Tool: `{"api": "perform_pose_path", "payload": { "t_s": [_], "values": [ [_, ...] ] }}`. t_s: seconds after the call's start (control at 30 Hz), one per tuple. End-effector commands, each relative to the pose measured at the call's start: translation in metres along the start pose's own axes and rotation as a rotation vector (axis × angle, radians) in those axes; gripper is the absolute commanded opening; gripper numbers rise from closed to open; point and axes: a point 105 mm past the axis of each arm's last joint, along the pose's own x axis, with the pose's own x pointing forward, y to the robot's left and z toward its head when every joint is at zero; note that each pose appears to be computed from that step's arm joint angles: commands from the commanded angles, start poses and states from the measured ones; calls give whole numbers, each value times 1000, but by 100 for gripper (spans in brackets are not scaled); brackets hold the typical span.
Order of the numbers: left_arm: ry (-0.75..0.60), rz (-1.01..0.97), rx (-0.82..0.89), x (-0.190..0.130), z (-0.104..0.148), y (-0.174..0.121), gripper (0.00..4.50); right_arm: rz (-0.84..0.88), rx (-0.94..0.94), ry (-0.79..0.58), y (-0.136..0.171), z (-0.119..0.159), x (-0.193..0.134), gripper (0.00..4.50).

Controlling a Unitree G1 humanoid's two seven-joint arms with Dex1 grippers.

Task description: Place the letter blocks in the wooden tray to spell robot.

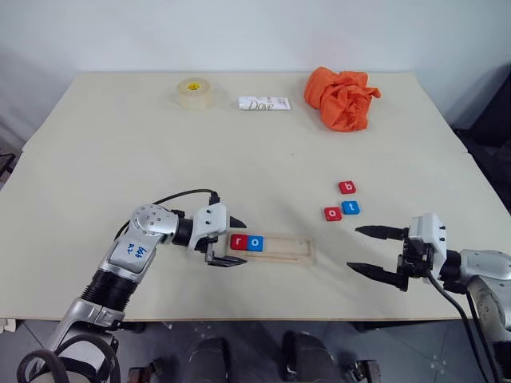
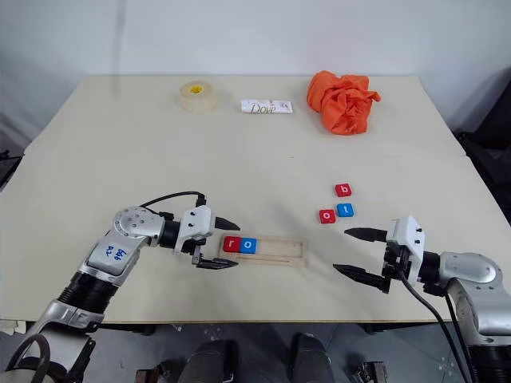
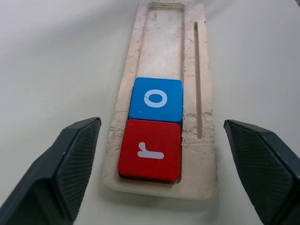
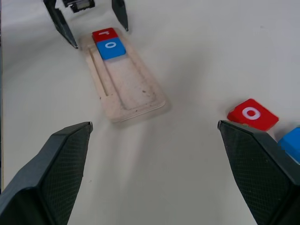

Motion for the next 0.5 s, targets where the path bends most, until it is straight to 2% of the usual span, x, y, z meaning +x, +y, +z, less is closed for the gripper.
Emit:
{"api": "perform_pose_path", "payload": {
  "t_s": [0.03,0.17,0.3,0.37,0.5],
  "values": [
    [-49,24,5,-11,11,-1,445,-40,-28,-29,-3,13,-6,450],
    [-234,120,9,-41,26,4,445,-165,51,-97,-14,20,-6,450],
    [-354,165,17,-68,24,1,445,-303,100,-111,-24,21,-4,450],
    [-374,175,19,-72,21,1,445,-331,96,-130,-26,25,-3,450],
    [-341,226,48,-73,0,2,445,-477,106,-129,-37,26,-3,450]
  ]
}}
